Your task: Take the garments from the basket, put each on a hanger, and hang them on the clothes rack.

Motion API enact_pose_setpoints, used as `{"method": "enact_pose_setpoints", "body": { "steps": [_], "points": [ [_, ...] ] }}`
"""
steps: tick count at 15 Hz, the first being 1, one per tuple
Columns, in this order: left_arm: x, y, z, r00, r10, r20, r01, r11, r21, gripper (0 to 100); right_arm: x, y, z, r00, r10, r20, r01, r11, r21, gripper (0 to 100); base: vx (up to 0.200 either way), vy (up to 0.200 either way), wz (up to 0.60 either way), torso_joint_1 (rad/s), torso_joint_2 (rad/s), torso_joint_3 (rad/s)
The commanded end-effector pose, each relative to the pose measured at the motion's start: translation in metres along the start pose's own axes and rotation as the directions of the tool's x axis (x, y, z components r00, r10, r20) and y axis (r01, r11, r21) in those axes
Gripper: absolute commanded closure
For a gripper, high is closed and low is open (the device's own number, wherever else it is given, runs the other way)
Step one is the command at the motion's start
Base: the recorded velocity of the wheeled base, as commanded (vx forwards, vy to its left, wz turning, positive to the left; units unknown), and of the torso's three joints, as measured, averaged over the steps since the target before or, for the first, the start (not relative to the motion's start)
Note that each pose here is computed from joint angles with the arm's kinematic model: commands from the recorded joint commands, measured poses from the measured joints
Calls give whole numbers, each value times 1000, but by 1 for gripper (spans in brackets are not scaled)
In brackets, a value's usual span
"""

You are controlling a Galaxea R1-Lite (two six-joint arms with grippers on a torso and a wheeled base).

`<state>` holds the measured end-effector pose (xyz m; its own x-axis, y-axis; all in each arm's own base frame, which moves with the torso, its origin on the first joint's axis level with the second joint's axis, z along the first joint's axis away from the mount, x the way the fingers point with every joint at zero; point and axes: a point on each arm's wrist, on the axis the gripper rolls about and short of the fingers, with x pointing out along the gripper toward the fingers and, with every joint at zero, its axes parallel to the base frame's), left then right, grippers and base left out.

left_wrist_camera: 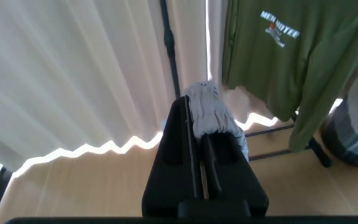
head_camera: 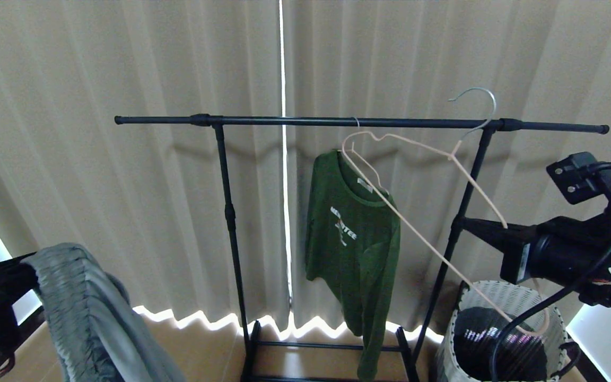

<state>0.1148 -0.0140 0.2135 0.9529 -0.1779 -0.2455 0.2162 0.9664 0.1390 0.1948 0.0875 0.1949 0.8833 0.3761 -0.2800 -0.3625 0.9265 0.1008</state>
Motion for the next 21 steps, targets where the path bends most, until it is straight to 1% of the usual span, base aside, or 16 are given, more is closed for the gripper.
{"method": "enact_pose_setpoints", "body": {
  "steps": [1,2,3,4,5,6,7,10,12,13,16,21],
  "points": [
    [52,-9,24,996,-34,-81,34,999,-5,100,4,17,-12,995,86,-60,-88,996,-33,100,0,0,0,0,0,0],
    [72,-18,36,996,-3,-94,2,1000,-8,100,1,27,-15,988,137,-72,-140,989,-46,100,0,0,0,0,0,0],
    [87,-24,41,993,34,-112,-34,999,0,100,-1,37,-17,980,182,-80,-187,981,-58,100,0,0,0,0,0,0],
    [96,-26,44,991,61,-122,-60,998,11,100,-3,43,-20,973,213,-85,-218,974,-64,100,0,0,0,0,0,0],
    [112,-27,48,986,97,-138,-95,995,21,100,-6,54,-25,959,265,-103,-273,959,-77,100,0,0,0,0,0,0],
    [121,-28,50,984,108,-144,-106,994,23,100,-7,59,-27,951,286,-113,-296,952,-82,100,0,0,0,0,0,0],
    [137,-29,54,981,118,-153,-117,993,17,100,-11,69,-32,932,338,-135,-351,932,-92,100,0,0,0,0,0,0],
    [156,-31,58,978,134,-158,-135,991,9,100,-18,86,-40,880,443,-174,-463,881,-97,100,0,0,0,0,0,0],
    [165,-31,59,977,140,-163,-143,990,-6,100,-20,95,-42,859,476,-188,-495,866,-69,100,0,0,0,0,0,0],
    [169,-32,57,975,140,-173,-144,990,-7,100,-23,102,-43,843,503,-193,-520,853,-50,100,0,0,0,0,0,0],
    [169,-32,57,975,140,-173,-146,989,-20,100,-15,108,-45,840,500,-210,-520,853,-50,100,0,0,0,0,0,0],
    [168,-32,57,975,140,-175,-146,989,-21,100,-6,114,-42,843,495,-213,-515,856,-51,100,0,0,0,0,0,0]
  ]
}}
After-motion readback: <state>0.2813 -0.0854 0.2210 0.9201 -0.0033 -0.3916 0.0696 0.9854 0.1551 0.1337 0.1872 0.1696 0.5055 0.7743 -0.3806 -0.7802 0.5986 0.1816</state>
